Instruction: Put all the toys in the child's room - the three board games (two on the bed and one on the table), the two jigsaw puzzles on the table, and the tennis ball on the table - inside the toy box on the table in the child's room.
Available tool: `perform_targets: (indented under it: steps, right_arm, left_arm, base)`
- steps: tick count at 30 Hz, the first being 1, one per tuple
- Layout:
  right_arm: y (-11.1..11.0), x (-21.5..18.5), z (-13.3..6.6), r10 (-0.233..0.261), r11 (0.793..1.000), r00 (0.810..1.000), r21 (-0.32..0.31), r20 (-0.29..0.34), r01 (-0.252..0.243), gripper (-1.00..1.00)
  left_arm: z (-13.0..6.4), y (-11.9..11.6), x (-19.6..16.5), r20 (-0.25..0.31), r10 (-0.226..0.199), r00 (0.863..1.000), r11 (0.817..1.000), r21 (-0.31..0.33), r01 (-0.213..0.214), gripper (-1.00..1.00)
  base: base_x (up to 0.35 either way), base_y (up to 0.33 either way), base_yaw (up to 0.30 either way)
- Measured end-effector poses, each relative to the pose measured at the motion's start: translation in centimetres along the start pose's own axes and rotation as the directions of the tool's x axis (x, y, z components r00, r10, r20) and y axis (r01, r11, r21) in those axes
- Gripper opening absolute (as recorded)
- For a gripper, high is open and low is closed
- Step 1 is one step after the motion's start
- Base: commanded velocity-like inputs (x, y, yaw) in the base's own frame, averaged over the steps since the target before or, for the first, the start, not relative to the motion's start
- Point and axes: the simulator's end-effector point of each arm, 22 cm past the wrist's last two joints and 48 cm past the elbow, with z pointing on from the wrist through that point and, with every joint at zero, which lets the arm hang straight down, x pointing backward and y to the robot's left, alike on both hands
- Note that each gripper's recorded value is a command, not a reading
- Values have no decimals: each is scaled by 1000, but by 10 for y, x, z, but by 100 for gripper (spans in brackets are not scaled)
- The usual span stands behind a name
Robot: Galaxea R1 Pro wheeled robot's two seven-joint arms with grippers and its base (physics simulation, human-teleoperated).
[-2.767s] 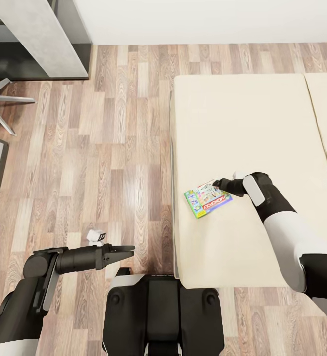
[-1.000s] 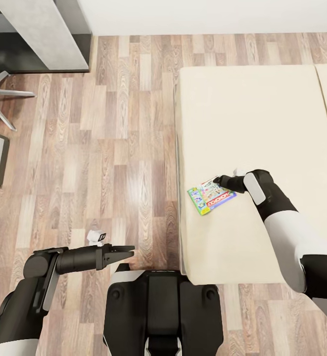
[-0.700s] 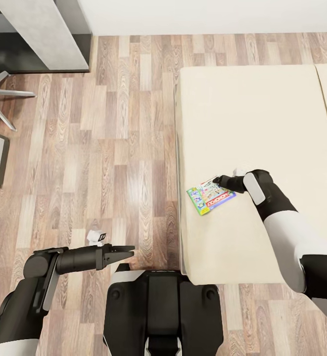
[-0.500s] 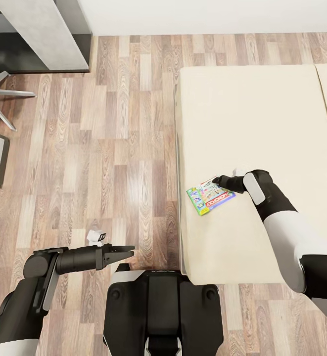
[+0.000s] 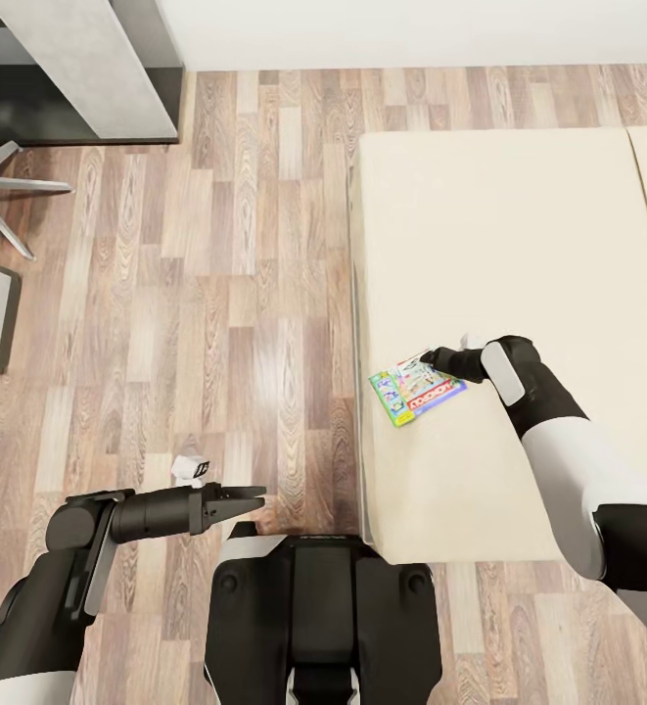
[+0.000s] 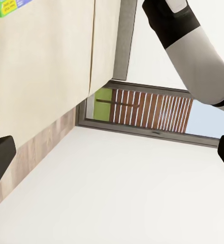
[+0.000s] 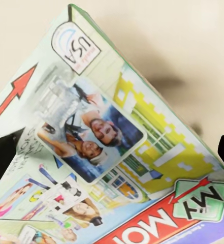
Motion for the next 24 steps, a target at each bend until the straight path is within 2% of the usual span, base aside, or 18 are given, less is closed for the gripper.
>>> perform_targets:
  steps: [24]
  right_arm:
    - [0, 0, 0, -2, 1000, 1000, 3, 0, 2, 100]
  left_arm:
    - [0, 0, 0, 1, 0, 1000, 1000, -1, 0, 100]
  base:
    - [0, 63, 0]
